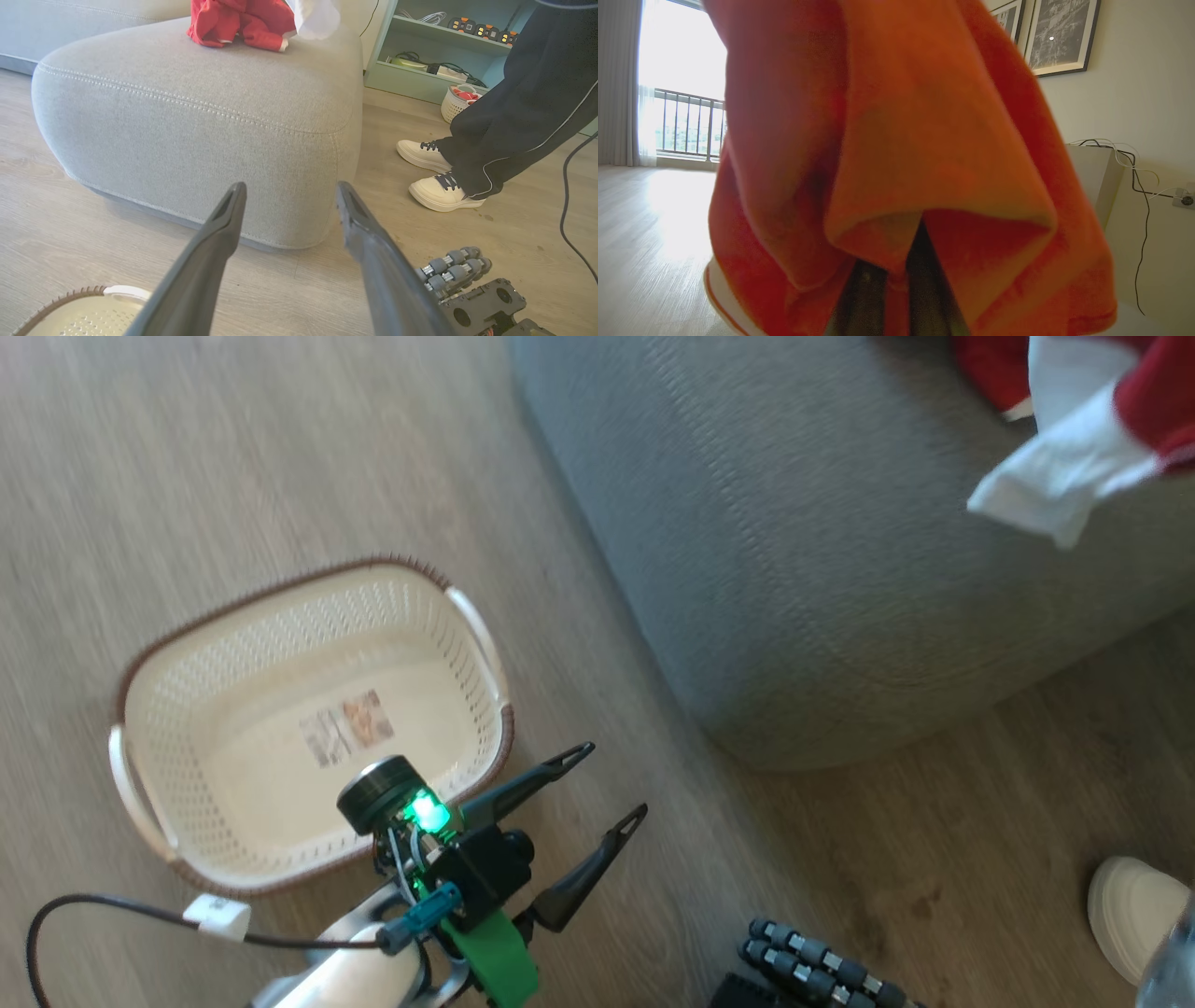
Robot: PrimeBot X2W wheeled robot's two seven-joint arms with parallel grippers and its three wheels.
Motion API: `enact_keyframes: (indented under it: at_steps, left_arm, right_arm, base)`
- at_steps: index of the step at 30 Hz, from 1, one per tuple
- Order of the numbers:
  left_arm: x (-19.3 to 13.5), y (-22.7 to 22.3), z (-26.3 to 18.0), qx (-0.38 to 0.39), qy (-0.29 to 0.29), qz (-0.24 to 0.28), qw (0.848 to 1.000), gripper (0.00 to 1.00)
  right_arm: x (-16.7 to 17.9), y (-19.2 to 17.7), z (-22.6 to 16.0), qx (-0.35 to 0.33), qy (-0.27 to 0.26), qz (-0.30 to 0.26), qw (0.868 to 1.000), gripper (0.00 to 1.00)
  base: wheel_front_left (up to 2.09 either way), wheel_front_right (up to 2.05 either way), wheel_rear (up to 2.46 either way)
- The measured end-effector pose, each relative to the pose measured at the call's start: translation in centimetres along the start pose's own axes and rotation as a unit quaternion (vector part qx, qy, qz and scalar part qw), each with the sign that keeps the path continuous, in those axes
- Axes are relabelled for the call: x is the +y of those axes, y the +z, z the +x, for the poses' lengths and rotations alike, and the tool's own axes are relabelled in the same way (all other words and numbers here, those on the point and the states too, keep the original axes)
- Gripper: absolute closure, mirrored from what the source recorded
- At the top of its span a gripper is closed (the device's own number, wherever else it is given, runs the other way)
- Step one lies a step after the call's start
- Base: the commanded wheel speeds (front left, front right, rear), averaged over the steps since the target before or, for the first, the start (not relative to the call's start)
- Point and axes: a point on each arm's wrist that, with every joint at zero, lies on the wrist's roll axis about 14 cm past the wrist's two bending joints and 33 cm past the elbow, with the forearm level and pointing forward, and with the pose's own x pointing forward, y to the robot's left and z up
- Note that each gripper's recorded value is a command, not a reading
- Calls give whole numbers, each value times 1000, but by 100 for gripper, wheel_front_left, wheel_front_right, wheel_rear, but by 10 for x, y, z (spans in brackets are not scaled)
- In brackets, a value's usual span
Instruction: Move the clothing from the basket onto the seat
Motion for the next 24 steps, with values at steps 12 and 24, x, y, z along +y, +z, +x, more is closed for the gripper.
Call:
enact_keyframes:
  at_steps: [12,24]
  left_arm:
    - [41,-40,-35,28,48,-28,998,0]
    - [67,-75,-67,59,102,-63,991,0]
  right_arm:
    - [2,-70,110,44,-44,-20,998,100]
    - [20,-232,81,273,-84,-26,958,100]
  base:
    - [0,0,0]
    - [0,0,0]
